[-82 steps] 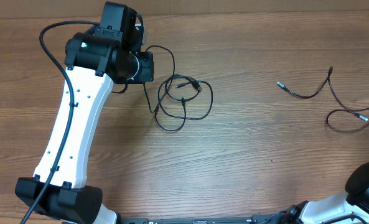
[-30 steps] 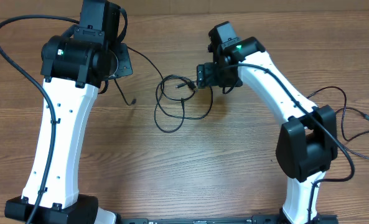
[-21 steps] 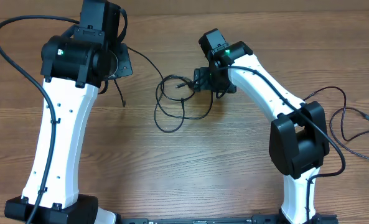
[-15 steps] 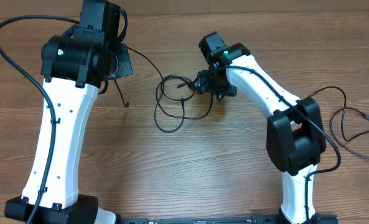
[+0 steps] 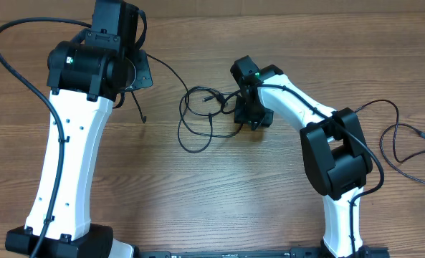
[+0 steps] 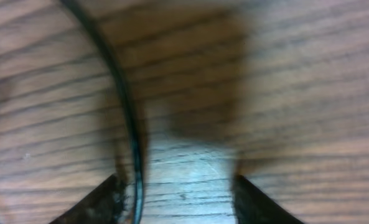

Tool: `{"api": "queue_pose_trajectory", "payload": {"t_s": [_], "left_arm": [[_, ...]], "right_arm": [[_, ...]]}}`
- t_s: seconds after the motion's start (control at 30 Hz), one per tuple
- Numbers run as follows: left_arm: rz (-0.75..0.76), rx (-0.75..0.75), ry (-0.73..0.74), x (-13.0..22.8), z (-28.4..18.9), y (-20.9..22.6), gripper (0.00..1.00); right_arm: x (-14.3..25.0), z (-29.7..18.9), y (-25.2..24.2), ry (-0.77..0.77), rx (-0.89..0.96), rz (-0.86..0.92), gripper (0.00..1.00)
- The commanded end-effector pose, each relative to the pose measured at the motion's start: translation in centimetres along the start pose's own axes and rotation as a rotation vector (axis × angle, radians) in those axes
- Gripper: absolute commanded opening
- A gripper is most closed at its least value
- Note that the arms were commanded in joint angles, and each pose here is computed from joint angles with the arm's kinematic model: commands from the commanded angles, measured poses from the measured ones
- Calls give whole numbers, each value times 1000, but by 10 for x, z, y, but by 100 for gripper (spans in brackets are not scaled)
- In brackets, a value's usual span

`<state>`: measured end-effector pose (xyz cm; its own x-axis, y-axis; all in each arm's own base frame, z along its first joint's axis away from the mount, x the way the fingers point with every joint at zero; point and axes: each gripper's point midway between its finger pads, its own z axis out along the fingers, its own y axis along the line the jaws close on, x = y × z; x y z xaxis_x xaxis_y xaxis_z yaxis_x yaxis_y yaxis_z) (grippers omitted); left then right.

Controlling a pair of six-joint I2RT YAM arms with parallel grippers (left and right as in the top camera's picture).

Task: Untangle cables
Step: 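Reach the right gripper to the center bundle and grasp a cable, then pull the grasped cable toward the right with the right gripper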

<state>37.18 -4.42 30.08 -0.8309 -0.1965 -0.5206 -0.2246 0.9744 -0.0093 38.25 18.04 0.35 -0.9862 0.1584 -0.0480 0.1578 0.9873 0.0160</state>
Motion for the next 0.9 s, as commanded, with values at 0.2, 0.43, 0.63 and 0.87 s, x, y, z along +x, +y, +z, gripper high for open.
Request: {"api": "queue_pose_trajectory", "payload": {"t_s": [0.2,0.43,0.63,0.87], "left_arm": [[-15,-18,-6,-3,0,3,4],[16,-118,-38,-8,-2,21,4],[-7,-162,-49,-12,-1,35,4],[-100,-192,-52,-16,1,54,4]], "right_arm": [[-7,-1,-50,-49,215,128,4],[-40,-62,-118,-143,360,238,4],[-73,-164,-184,-355,356,393,4],[-74,-272,-247,-596,329,482,4]]}}
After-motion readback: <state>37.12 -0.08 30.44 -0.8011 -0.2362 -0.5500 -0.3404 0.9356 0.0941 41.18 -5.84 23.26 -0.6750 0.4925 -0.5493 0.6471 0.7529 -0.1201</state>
